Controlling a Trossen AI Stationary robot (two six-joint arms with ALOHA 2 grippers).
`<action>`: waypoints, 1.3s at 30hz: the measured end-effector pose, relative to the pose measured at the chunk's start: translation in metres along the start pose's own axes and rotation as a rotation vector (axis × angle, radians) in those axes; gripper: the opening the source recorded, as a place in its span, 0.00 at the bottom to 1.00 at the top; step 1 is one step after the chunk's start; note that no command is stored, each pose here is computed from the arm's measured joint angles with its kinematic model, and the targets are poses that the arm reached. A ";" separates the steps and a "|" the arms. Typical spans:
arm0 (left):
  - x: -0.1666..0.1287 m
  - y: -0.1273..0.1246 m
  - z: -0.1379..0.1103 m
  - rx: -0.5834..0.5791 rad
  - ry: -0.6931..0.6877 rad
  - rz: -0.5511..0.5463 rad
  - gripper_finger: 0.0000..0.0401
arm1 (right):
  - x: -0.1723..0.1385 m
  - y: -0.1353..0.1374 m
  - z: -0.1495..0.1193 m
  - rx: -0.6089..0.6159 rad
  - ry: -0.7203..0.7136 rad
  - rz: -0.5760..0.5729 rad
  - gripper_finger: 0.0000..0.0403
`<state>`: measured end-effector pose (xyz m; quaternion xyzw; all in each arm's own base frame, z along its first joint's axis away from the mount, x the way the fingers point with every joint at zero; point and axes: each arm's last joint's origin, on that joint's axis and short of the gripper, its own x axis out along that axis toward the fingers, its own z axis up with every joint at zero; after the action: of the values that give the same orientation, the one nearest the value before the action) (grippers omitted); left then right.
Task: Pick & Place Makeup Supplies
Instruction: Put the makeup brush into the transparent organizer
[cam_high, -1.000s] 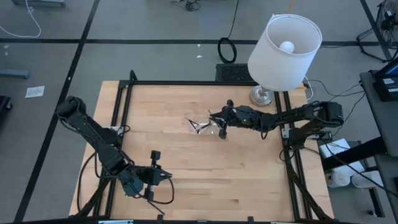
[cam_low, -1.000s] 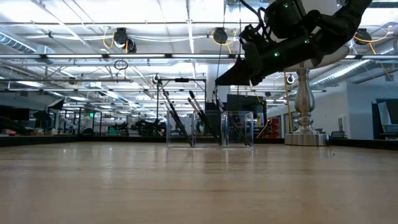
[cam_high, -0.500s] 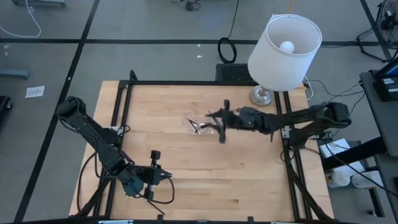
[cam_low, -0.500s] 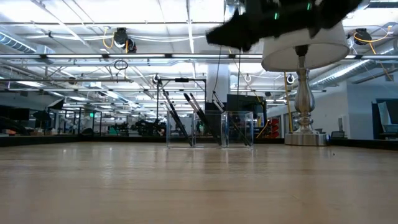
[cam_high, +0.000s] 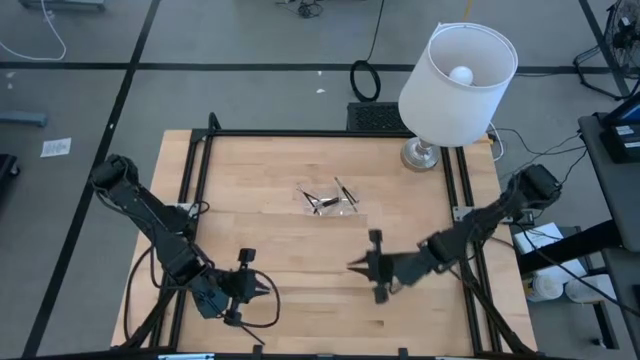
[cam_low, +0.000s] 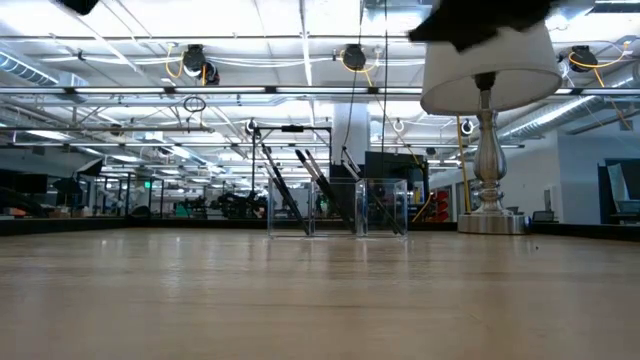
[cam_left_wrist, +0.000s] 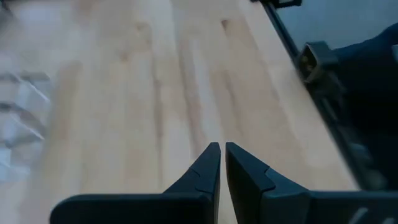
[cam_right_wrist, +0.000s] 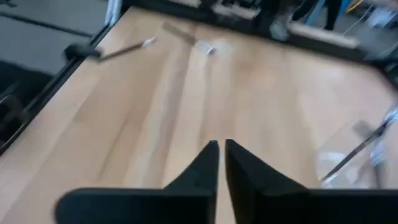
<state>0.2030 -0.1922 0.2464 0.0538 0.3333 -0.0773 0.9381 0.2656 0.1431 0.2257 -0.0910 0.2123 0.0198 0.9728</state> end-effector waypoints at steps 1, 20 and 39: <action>0.000 0.000 -0.002 -0.031 0.017 -0.011 0.09 | -0.001 0.007 -0.009 0.006 0.018 0.006 0.04; 0.002 -0.030 -0.085 -0.672 0.662 0.295 0.09 | -0.008 0.037 -0.078 0.140 -0.031 0.077 0.00; -0.005 -0.018 -0.106 -0.732 0.704 0.551 0.60 | -0.002 0.026 -0.080 0.216 -0.047 0.103 0.00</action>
<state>0.1307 -0.1931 0.1671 -0.1669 0.6039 0.3128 0.7138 0.2285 0.1536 0.1507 0.0257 0.1946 0.0491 0.9793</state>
